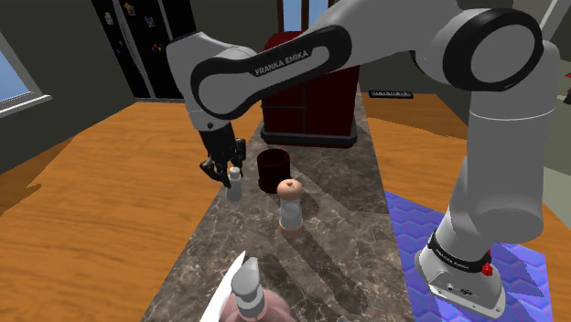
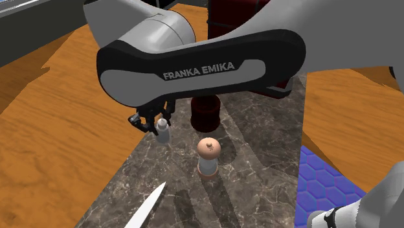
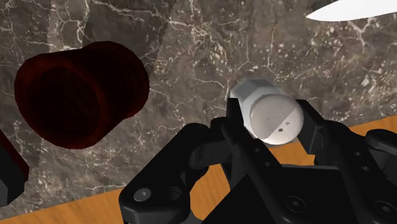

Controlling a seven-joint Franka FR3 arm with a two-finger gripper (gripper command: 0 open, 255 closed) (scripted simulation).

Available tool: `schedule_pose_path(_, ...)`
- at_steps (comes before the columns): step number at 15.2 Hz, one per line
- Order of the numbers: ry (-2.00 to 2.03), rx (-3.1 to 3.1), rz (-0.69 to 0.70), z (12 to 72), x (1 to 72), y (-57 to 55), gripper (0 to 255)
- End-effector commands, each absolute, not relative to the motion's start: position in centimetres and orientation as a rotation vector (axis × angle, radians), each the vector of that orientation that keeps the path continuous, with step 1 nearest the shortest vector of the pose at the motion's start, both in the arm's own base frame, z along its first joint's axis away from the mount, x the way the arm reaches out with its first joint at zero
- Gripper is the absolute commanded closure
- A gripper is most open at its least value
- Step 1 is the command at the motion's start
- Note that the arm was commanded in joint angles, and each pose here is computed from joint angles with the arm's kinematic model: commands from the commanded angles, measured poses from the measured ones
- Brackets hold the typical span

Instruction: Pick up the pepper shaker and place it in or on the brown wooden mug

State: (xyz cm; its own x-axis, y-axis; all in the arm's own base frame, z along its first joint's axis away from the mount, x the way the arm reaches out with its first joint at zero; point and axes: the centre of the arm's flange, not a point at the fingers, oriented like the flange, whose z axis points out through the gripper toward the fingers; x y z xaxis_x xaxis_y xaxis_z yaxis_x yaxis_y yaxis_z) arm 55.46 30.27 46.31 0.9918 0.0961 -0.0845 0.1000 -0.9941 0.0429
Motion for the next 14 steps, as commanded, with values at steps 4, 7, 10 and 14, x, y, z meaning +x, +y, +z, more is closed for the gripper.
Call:
schedule_pose_path(4,0.152,3.088,-0.128,49.0,55.5,30.3,255)
schedule_pose_path(7,0.152,3.088,-0.128,50.6,55.5,30.3,255)
schedule_pose_path(10,0.152,3.088,-0.128,52.2,55.5,30.3,255)
schedule_pose_path(14,0.152,3.088,-0.128,53.9,55.5,30.3,255)
